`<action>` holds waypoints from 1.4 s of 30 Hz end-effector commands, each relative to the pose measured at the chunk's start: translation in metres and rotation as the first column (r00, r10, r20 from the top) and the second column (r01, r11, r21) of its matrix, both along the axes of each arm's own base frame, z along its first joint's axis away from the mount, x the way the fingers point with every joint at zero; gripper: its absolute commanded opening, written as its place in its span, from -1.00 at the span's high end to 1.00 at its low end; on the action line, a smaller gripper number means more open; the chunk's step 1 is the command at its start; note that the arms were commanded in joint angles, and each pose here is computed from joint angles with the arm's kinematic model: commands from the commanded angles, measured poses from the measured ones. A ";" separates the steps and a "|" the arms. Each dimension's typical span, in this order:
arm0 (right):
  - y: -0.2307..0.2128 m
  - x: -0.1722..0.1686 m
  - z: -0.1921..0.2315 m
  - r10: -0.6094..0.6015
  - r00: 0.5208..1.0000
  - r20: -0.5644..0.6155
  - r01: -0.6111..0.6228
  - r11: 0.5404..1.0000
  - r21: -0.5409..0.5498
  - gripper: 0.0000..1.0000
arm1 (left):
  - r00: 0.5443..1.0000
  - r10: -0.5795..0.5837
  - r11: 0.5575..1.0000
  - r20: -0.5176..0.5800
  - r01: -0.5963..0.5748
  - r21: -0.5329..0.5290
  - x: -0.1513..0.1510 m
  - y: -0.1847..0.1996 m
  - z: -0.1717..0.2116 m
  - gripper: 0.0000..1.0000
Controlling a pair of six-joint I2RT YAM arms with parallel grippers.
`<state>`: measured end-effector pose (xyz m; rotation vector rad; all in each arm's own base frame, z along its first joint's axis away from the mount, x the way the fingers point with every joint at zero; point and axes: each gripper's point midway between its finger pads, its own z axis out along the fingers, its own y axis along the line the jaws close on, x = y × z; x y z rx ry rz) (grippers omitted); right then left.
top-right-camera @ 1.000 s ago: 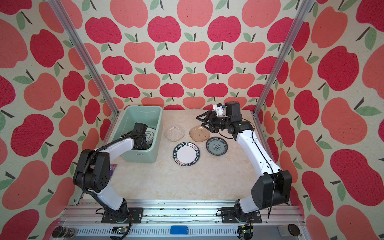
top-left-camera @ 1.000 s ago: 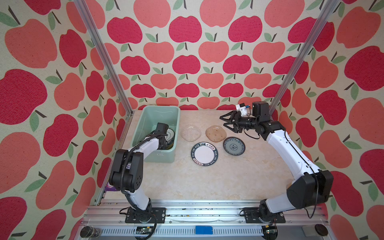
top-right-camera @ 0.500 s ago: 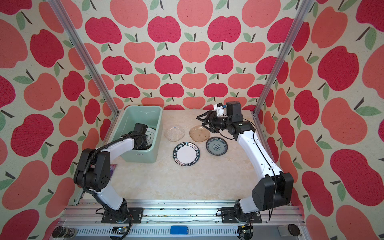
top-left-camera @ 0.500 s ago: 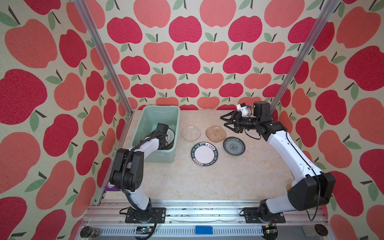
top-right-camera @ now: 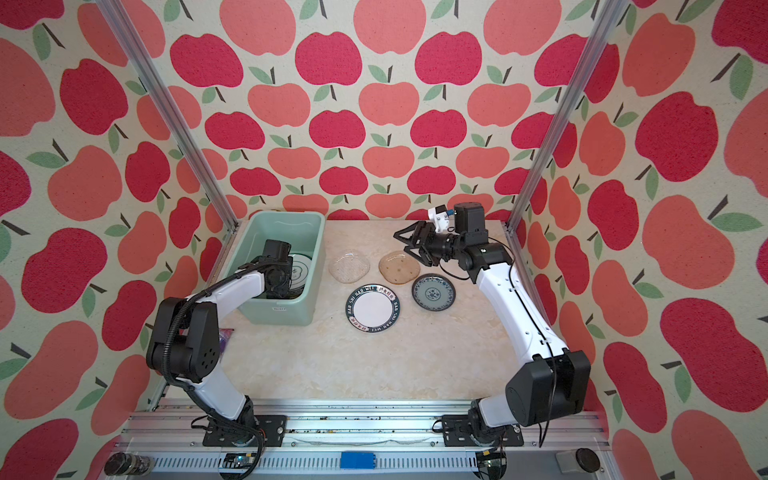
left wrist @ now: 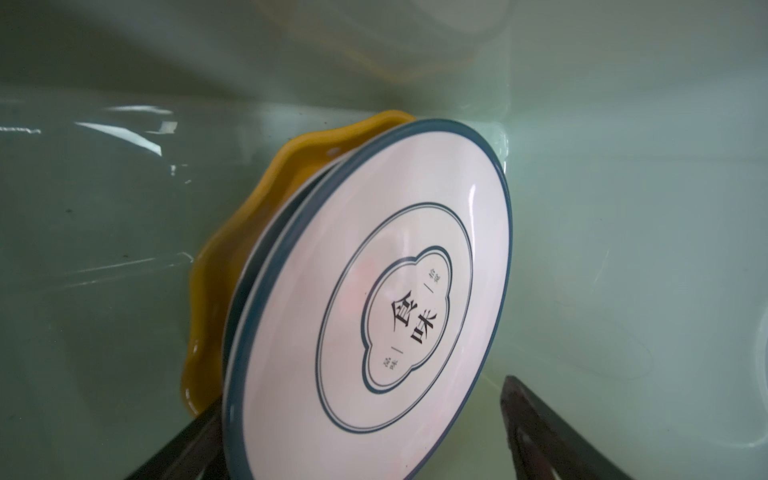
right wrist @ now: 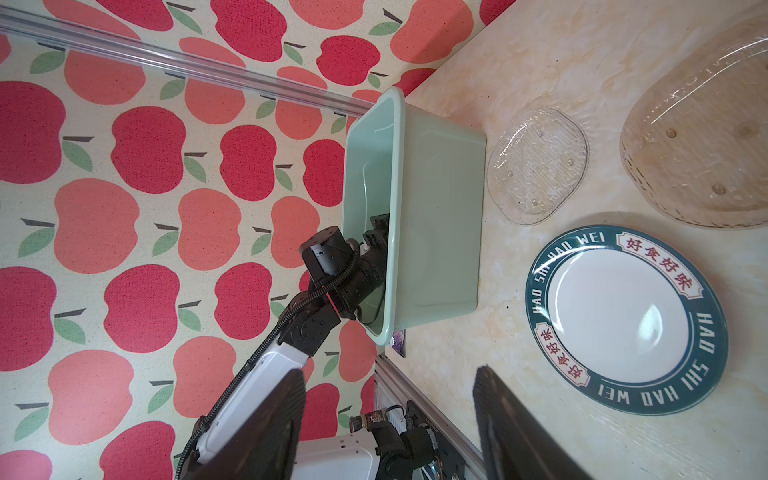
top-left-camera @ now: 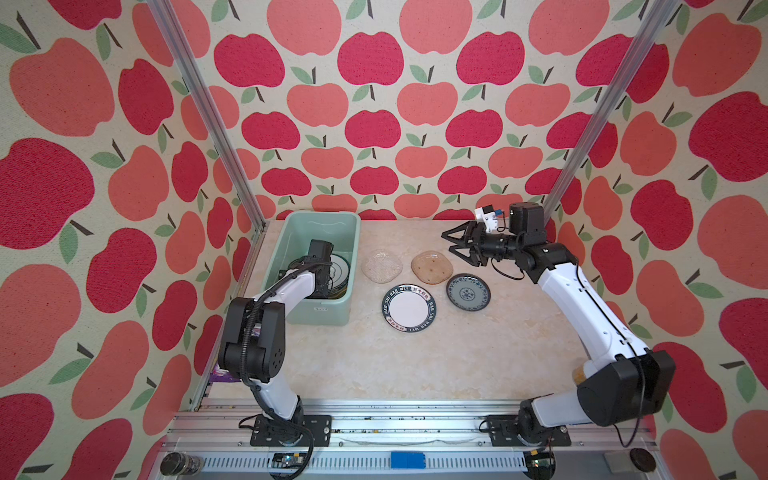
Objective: Place the plates into the plastic bin on the countertop
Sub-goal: 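Open the left gripper to lay the cloud-motif plate flat in the bin, then raise the left gripper from the bin while the right reaches the wide-rimmed plate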
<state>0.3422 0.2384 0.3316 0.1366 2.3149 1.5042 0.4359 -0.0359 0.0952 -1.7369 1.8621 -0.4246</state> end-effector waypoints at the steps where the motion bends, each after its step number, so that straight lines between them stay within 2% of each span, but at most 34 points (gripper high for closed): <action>1: -0.009 -0.010 0.003 -0.005 1.000 0.015 0.005 0.999 -0.045 -0.35 | 0.995 -0.062 0.997 0.076 0.059 0.043 0.011 0.000 0.043 -0.98; 6: -0.018 -0.018 -0.011 -0.019 1.000 -0.010 0.018 0.993 -0.119 -0.36 | 0.989 -0.107 0.991 0.098 0.098 0.089 -0.001 0.001 0.077 -0.98; 11: -0.023 -0.025 -0.017 -0.028 0.999 -0.018 0.025 0.988 -0.150 -0.37 | 0.988 -0.131 0.985 0.087 0.120 0.124 -0.034 0.003 0.103 -0.99; 17: -0.026 -0.030 -0.014 -0.036 0.999 -0.008 0.034 0.988 -0.150 -0.37 | 0.989 -0.116 0.987 0.089 0.104 0.124 -0.071 0.012 0.103 -0.99; 19: -0.026 -0.030 -0.012 -0.034 0.999 -0.005 0.033 0.988 -0.151 -0.37 | 0.988 -0.118 0.987 0.096 0.106 0.125 -0.074 0.015 0.103 -0.99; 22: -0.027 -0.030 -0.013 -0.031 0.999 -0.007 0.030 0.986 -0.164 -0.37 | 0.976 -0.181 0.970 0.121 0.157 0.185 -0.070 0.017 0.118 -0.99; 25: -0.027 -0.028 -0.023 -0.027 0.999 -0.027 0.021 0.982 -0.185 -0.38 | 0.939 -0.309 0.918 0.153 0.252 0.307 -0.058 0.016 0.148 -0.99; 27: -0.028 -0.027 -0.034 -0.023 0.999 -0.045 0.013 0.977 -0.215 -0.38 | 0.893 -0.422 0.845 0.154 0.327 0.423 -0.051 0.013 0.174 -0.99; 29: -0.031 -0.027 -0.053 -0.018 0.997 -0.074 -0.001 0.966 -0.257 -0.38 | 0.823 -0.557 0.711 0.107 0.407 0.574 -0.048 0.005 0.206 -0.99; 30: -0.032 -0.028 -0.062 -0.018 0.996 -0.090 -0.008 0.961 -0.277 -0.38 | 0.785 -0.615 0.630 0.070 0.437 0.642 -0.049 -0.001 0.220 -0.98; 32: -0.035 -0.030 -0.083 -0.013 0.992 -0.126 -0.027 0.950 -0.310 -0.39 | 0.686 -0.726 0.417 -0.035 0.480 0.772 -0.053 -0.019 0.250 -0.98; 35: -0.038 -0.035 -0.111 -0.012 0.984 -0.179 -0.051 0.939 -0.341 -0.39 | 0.534 -0.821 0.113 -0.204 0.501 0.858 -0.066 -0.050 0.273 -0.98; 36: -0.038 -0.037 -0.119 -0.012 0.981 -0.193 -0.057 0.936 -0.348 -0.39 | 0.494 -0.834 0.046 -0.245 0.505 0.862 -0.070 -0.059 0.273 -0.98; 38: -0.039 -0.040 -0.136 -0.008 0.976 -0.217 -0.073 0.928 -0.364 -0.40 | 0.393 -0.876 -0.040 -0.279 0.517 0.855 -0.081 -0.076 0.271 -0.98; 40: -0.038 -0.041 -0.152 0.001 0.972 -0.235 -0.091 0.923 -0.373 -0.42 | 0.301 -0.909 -0.085 -0.287 0.542 0.836 -0.091 -0.091 0.264 -0.98; 42: -0.038 -0.043 -0.168 0.011 0.968 -0.252 -0.110 0.917 -0.382 -0.44 | 0.150 -0.947 -0.155 -0.284 0.562 0.813 -0.104 -0.116 0.254 -0.99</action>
